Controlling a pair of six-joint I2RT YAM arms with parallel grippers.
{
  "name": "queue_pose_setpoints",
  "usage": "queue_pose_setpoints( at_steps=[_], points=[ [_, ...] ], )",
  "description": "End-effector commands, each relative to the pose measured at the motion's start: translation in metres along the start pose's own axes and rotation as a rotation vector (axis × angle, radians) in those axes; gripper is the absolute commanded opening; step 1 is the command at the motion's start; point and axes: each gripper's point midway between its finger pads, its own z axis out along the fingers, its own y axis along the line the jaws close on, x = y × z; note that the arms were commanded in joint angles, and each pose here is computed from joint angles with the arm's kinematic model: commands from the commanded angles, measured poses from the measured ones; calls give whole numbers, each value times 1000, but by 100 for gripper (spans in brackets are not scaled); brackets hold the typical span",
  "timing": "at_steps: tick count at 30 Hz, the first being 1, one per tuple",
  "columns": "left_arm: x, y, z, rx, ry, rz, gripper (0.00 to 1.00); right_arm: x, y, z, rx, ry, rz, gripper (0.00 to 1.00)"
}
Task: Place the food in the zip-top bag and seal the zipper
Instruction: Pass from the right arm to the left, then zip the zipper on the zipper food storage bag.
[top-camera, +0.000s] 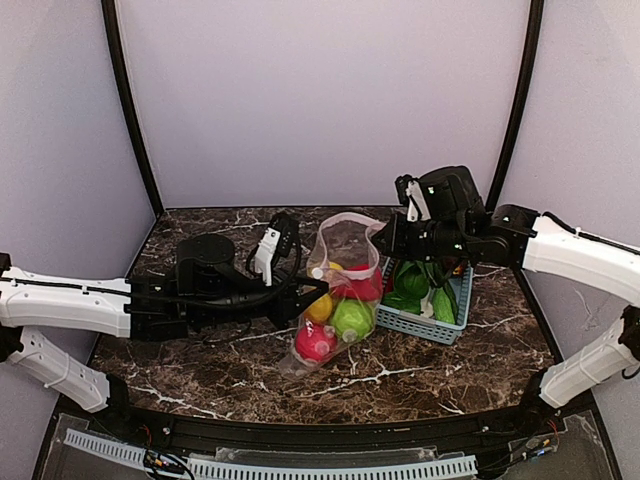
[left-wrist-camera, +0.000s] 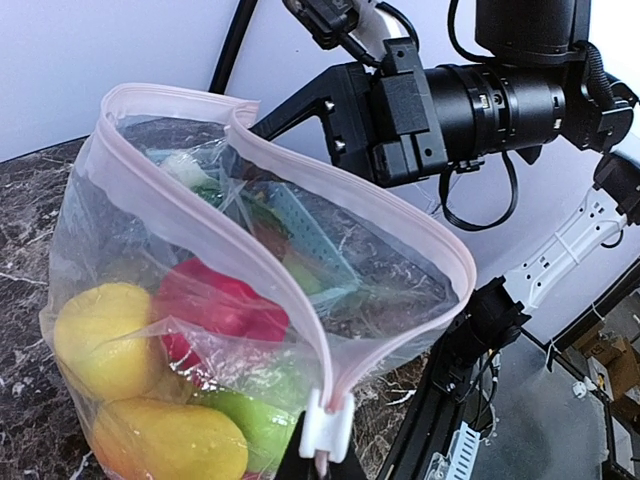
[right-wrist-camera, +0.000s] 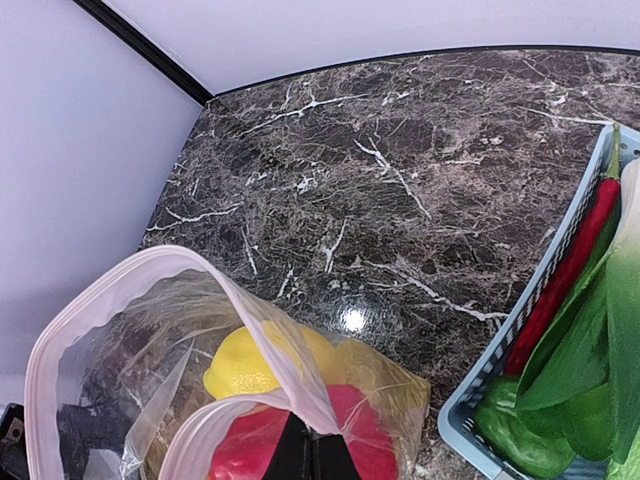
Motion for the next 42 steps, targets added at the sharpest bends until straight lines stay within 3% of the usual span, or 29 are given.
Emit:
queue_pose_setpoints(
  at_steps=[1,5,7,11,16,20,31,42],
  points=[
    [-15,6,-13,-70,-20,-3,1,-9,5,-15,-10,-48,-31,0],
    [-22,8,-28,-111,14,24,1,-20,0,-33,34,-82,-98,0],
    [-15,11,-36,-146,92,54,1,-26,-4,-47,60,-96,-134,3],
    [-17,6,-48,-140,186,104,1,-34,-7,-81,79,-125,-198,20],
    [-11,-1,-58,-101,291,176,1,-35,15,-122,-52,-124,-319,56],
    [0,-4,-69,-61,362,234,1,-21,62,-144,-313,-81,-501,64],
    [7,-19,-87,54,381,277,1,27,175,-137,-817,-11,-802,68],
    [9,-27,-89,103,394,276,1,75,207,-93,-831,93,-853,58]
  ],
)
